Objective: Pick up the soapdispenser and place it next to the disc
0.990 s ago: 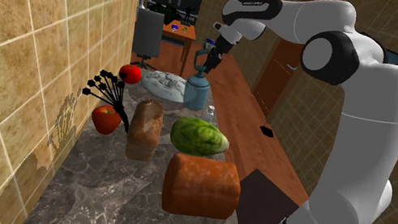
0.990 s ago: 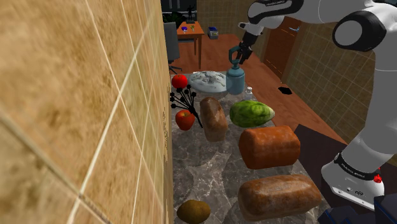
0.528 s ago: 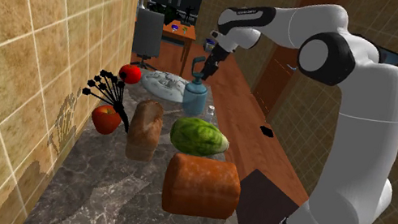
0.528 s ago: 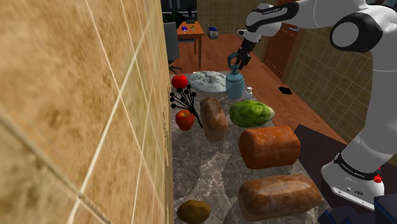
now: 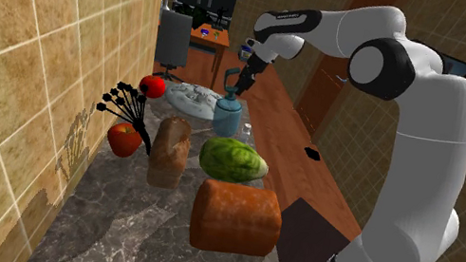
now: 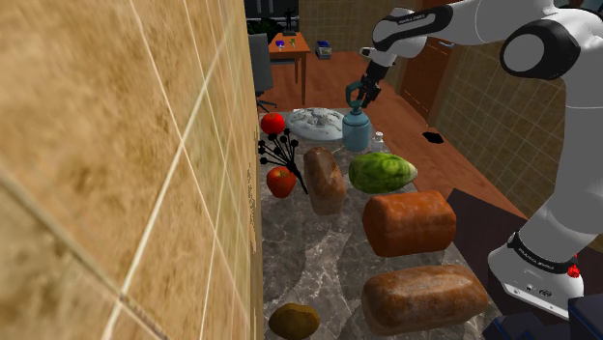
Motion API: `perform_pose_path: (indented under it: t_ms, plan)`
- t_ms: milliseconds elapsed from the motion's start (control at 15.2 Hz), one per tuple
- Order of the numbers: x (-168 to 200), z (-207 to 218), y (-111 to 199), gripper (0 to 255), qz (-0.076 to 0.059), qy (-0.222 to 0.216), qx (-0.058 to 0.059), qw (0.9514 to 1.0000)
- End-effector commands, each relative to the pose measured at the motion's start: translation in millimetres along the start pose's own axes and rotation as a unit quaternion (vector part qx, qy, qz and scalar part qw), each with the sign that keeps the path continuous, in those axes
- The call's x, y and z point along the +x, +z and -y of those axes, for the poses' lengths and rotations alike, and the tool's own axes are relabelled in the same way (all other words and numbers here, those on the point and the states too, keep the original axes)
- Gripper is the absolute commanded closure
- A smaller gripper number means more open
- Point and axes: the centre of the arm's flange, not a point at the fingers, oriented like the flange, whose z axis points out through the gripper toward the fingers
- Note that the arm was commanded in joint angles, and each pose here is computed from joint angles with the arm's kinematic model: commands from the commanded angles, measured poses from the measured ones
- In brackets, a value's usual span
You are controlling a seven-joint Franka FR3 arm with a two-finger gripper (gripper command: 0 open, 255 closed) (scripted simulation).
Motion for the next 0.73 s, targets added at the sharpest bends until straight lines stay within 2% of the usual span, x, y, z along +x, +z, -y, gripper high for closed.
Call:
perform_pose_path:
  t_ms: [0, 66, 396, 660]
  plan:
    - [0, 0, -1, 255, 0.0, 0.0, -0.001, 1.0]
    - [0, 0, -1, 0, 0.0, 0.0, -0.001, 1.0]
    - [0, 0, -1, 0, 0.0, 0.0, -0.001, 1.0]
    - [0, 0, -51, 0, 0.0, 0.0, -0.001, 1.0]
